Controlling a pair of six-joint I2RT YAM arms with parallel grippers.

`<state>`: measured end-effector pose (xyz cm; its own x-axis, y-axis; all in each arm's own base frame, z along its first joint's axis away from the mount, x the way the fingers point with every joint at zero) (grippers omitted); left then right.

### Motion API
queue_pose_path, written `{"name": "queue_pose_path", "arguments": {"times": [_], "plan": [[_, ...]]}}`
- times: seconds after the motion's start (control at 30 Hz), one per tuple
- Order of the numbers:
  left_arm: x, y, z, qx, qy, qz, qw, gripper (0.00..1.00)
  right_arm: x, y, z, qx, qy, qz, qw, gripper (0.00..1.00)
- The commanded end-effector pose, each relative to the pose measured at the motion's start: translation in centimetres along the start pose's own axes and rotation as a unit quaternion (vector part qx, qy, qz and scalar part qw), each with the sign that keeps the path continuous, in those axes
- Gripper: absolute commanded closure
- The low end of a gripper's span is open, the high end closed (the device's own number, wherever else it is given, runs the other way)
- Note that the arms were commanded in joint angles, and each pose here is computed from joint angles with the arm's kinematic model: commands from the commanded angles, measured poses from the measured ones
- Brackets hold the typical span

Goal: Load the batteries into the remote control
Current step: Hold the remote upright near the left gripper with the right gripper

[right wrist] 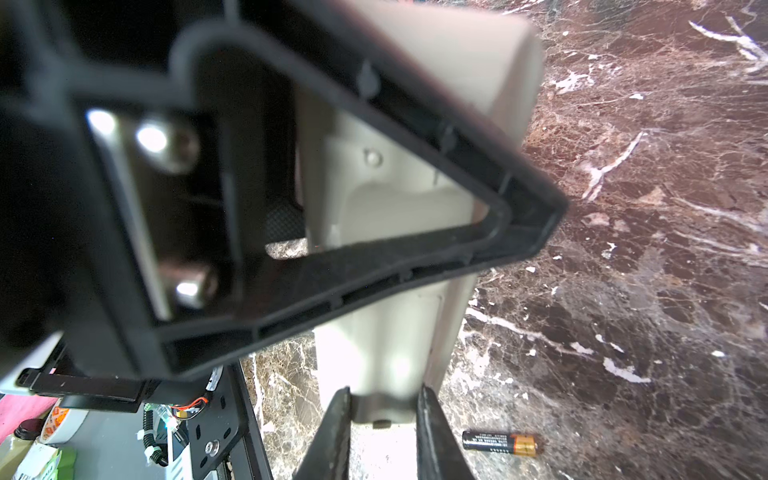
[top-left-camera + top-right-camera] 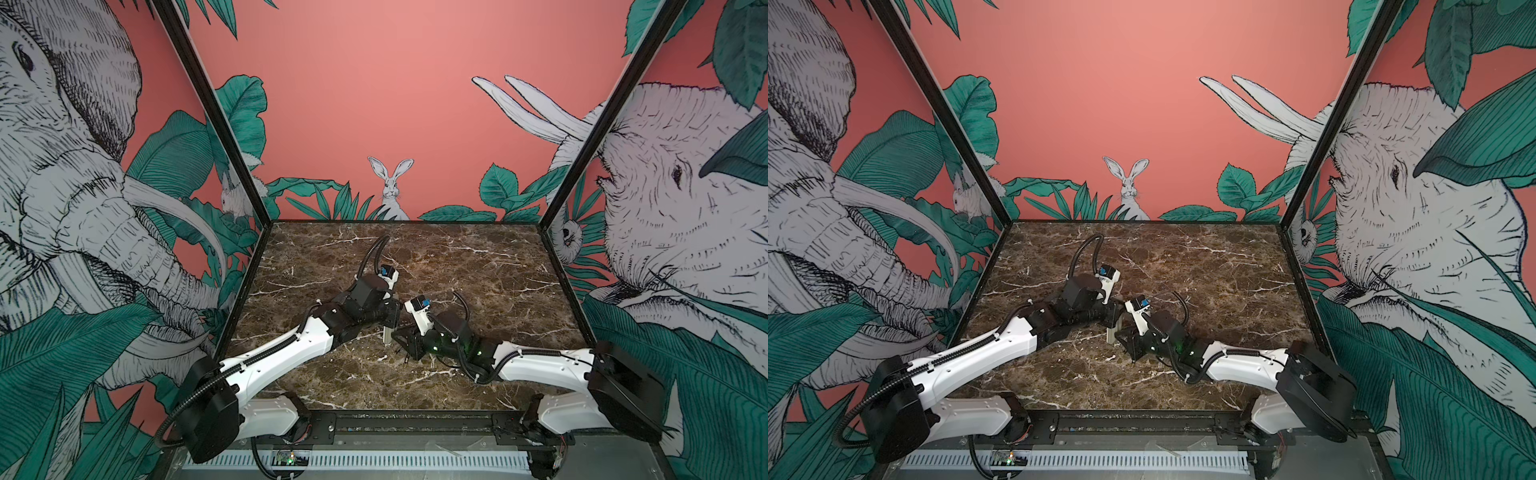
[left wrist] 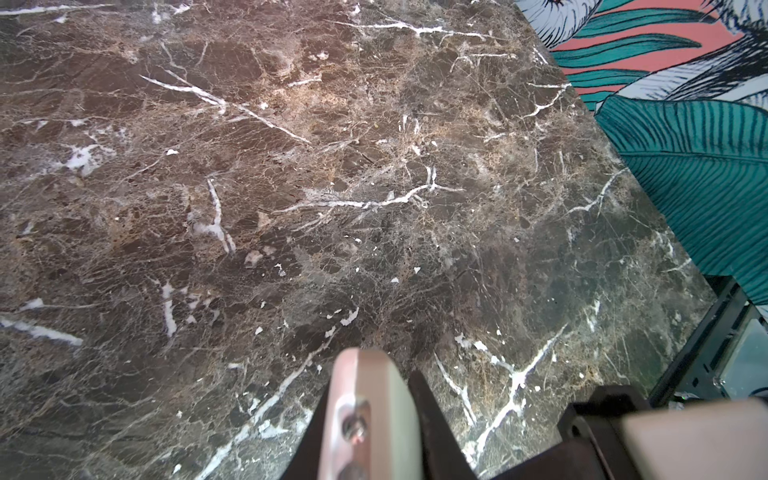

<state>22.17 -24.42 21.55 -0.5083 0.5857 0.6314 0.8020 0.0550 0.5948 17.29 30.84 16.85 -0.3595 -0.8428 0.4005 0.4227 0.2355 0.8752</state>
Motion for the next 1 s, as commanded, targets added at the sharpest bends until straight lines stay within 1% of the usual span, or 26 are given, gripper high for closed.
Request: {"name": "queue_pose_path", "arguments": {"times": [0.0,0.43,0.47,0.57,0.7,0.8,0.97], "plan": [[0.7,0.5,-1.7,0.011,-0.048,-0.016,0.999,1.00,-0.2,0.1,0.3,0.007,0.013,-0.009,1.000,0.82],[-0.1,0.8,-1.1,0.009,-0.024,-0.028,0.999,1.00,0.4,0.0,0.0,0.013,-0.004,-0.001,1.000,0.83],[-0.1,0.8,-1.1,0.008,-0.024,-0.029,0.999,1.00,0.5,0.0,0.0,0.013,-0.006,-0.001,1.000,0.82],[0.0,0.8,-1.1,0.006,-0.023,-0.030,0.999,1.00,0.9,0.0,-0.1,0.009,-0.013,-0.004,1.000,0.67],[0.1,0.8,-1.1,0.002,-0.025,-0.030,0.999,1.00,1.4,0.1,-0.3,0.009,-0.024,-0.004,1.000,0.55],[0.3,0.9,-1.3,-0.002,-0.032,-0.032,0.999,1.00,1.6,0.0,-0.4,0.012,-0.031,0.001,0.999,0.51],[0.3,0.9,-1.8,-0.004,-0.053,-0.026,0.998,1.00,1.6,0.1,-0.3,0.018,-0.028,0.005,0.999,0.50]]}}
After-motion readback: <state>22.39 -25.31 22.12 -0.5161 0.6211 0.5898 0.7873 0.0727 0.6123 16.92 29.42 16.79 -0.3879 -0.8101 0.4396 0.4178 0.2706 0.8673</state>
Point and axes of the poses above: each gripper's point midway between its finger pads, its own x axis back along the fingers, its own z axis along the line the jaws close on, y = z × x, the point moved 6 cm from there along x, back along the fingers, and after that the axes turned 15 degrees about x, right-handed, at the moved point
